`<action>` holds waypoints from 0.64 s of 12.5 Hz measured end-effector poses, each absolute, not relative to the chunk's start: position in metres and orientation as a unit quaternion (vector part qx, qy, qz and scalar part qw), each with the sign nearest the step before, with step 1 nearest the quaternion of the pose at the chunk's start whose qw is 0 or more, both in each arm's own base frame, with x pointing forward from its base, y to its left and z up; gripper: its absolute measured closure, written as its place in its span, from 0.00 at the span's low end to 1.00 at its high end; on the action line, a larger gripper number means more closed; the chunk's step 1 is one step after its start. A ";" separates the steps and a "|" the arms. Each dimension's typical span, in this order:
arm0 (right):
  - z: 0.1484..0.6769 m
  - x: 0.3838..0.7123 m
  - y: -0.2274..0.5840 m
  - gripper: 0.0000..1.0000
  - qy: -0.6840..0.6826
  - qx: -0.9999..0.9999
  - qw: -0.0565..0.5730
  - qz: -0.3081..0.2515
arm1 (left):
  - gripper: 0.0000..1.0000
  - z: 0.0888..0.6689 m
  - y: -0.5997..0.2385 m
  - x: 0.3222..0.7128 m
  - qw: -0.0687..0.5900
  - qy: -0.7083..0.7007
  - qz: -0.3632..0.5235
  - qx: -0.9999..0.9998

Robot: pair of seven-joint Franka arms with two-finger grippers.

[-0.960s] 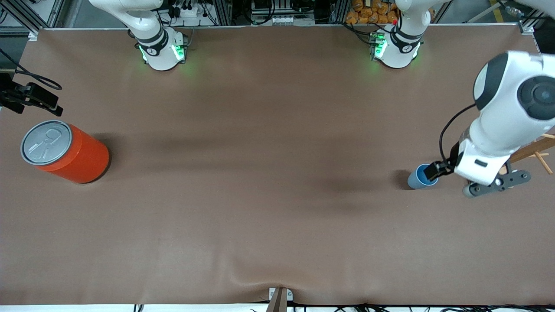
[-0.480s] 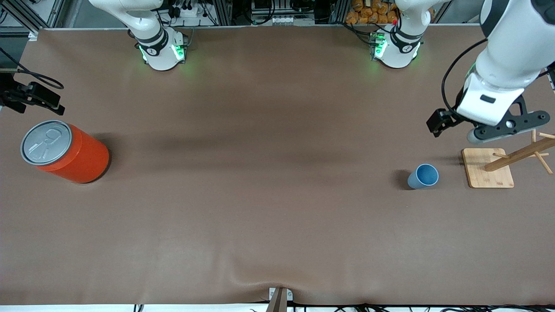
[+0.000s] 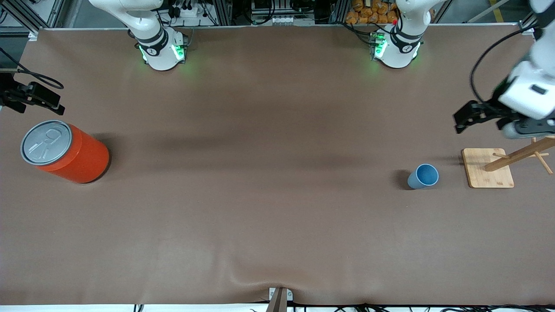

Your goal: Flip cup

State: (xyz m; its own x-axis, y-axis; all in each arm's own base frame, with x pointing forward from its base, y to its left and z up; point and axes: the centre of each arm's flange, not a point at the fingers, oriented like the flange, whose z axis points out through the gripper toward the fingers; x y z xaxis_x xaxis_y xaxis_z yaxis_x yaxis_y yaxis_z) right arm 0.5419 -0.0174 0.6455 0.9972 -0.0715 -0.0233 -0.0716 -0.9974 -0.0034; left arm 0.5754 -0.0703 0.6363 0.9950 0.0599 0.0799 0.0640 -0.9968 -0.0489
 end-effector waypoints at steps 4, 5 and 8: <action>0.645 0.542 -0.019 0.00 0.037 -0.999 0.002 0.012 | 0.00 0.656 -0.008 0.578 0.017 -0.019 -0.053 -0.998; 0.645 0.542 -0.019 0.00 0.037 -0.999 0.002 0.012 | 0.00 0.659 -0.002 0.577 0.020 -0.021 -0.051 -0.998; 0.645 0.542 -0.020 0.00 0.039 -0.999 0.003 0.012 | 0.00 0.668 0.005 0.567 0.031 -0.023 -0.045 -0.998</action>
